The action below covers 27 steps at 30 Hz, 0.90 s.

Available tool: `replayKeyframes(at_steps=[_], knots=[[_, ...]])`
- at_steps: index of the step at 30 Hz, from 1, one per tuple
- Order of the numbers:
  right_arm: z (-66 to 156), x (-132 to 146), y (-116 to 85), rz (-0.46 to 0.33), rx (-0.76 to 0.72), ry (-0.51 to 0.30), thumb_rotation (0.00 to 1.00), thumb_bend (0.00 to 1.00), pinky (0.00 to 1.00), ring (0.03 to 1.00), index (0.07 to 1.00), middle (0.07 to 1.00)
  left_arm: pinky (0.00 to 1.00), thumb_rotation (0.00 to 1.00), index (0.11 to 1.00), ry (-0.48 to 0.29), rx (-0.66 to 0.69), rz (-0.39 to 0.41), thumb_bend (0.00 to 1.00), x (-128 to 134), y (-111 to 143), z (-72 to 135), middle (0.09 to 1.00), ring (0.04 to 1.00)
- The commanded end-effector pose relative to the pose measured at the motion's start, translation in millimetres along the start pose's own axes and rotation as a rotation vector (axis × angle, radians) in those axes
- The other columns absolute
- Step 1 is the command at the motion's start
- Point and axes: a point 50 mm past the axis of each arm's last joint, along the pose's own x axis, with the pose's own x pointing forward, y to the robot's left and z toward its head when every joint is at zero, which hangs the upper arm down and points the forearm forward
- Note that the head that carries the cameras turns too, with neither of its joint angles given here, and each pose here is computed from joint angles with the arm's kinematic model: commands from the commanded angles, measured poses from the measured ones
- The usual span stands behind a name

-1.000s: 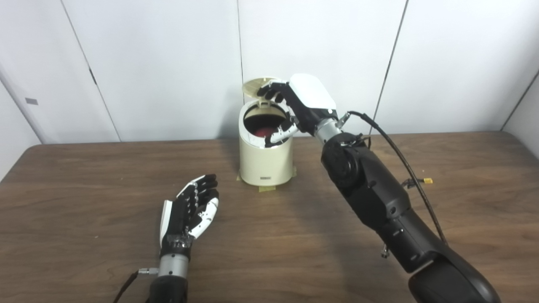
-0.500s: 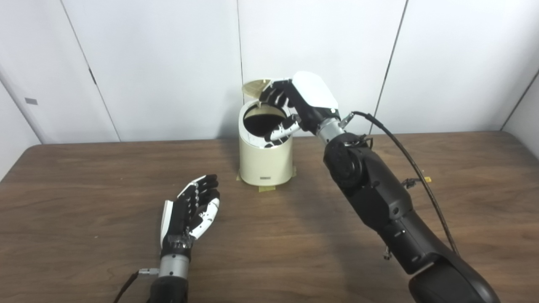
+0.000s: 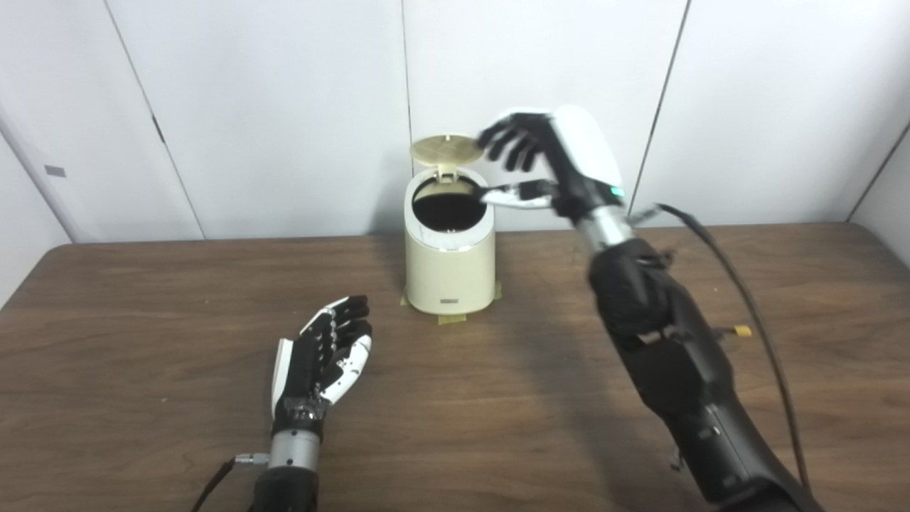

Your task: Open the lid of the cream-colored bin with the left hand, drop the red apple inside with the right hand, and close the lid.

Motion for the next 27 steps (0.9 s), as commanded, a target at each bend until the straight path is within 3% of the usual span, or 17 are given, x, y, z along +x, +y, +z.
replayKeyframes(at_steps=[1,4,7,10,12,13,15,18,24,25,27], knots=[[15.6,5.8,-20.1,-0.063,0.005,-0.077,0.0,0.5,0.35,0.418,0.506,0.492,0.72,0.24,0.755,-0.019,0.008,0.008,0.28,-1.3,0.2,-3.4,0.759,0.739],[6.9,-15.6,-29.2,-0.1,0.03,-0.031,0.0,0.5,0.34,0.426,0.505,0.5,0.73,0.28,0.754,-0.016,0.009,0.013,0.3,-0.4,0.8,-3.9,0.759,0.741],[-6.3,-41.6,-41.1,-0.109,0.103,0.093,0.0,0.5,0.34,0.439,0.531,0.501,0.74,0.29,0.753,-0.016,0.004,0.015,0.3,-0.2,1.4,-3.5,0.759,0.742],[-23.4,-64.9,-53.4,-0.09,0.194,0.209,0.0,0.51,0.4,0.425,0.535,0.492,0.74,0.28,0.755,-0.013,-0.01,0.014,0.29,0.4,3.5,-3.9,0.759,0.743],[-33.3,-80.4,-60.7,-0.056,0.267,0.287,0.01,0.52,0.45,0.526,0.514,0.487,0.75,0.27,0.76,-0.014,-0.016,0.013,0.3,0.8,5.3,-3.7,0.764,0.749],[-37.1,-88.9,-63.7,-0.024,0.308,0.327,0.08,0.51,0.52,0.592,0.506,0.595,0.74,0.27,0.76,-0.018,-0.008,0.014,0.3,1.5,6.3,-3.0,0.763,0.746],[-42.6,-103.9,-67.4,0.028,0.383,0.373,0.38,0.56,0.67,0.733,0.74,0.762,0.73,0.28,0.764,-0.027,0.01,0.014,0.28,3.5,7.4,-0.6,0.76,0.742],[-50.0,-127.8,-70.4,0.106,0.483,0.4,0.62,0.61,0.82,0.866,0.872,0.887,0.74,0.28,0.767,-0.041,0.024,0.003,0.28,10.7,7.3,8.7,0.76,0.746],[-59.5,-153.5,-61.0,0.104,0.568,0.48,0.87,0.58,0.89,0.943,0.916,0.936,0.86,0.34,0.844,-0.051,0.021,-0.084,0.28,29.3,11.3,31.9,0.846,0.851],[-61.5,-156.1,-58.3,0.102,0.576,0.492,0.95,0.55,0.89,0.948,0.92,0.943,0.87,0.35,0.858,-0.061,0.028,-0.094,0.29,33.7,12.3,36.9,0.859,0.858],[-65.0,-160.4,-52.7,0.1,0.592,0.518,0.99,0.55,0.9,0.959,0.93,0.952,0.84,0.34,0.865,-0.084,0.034,-0.101,0.29,42.1,14.4,47.0,0.869,0.858]])
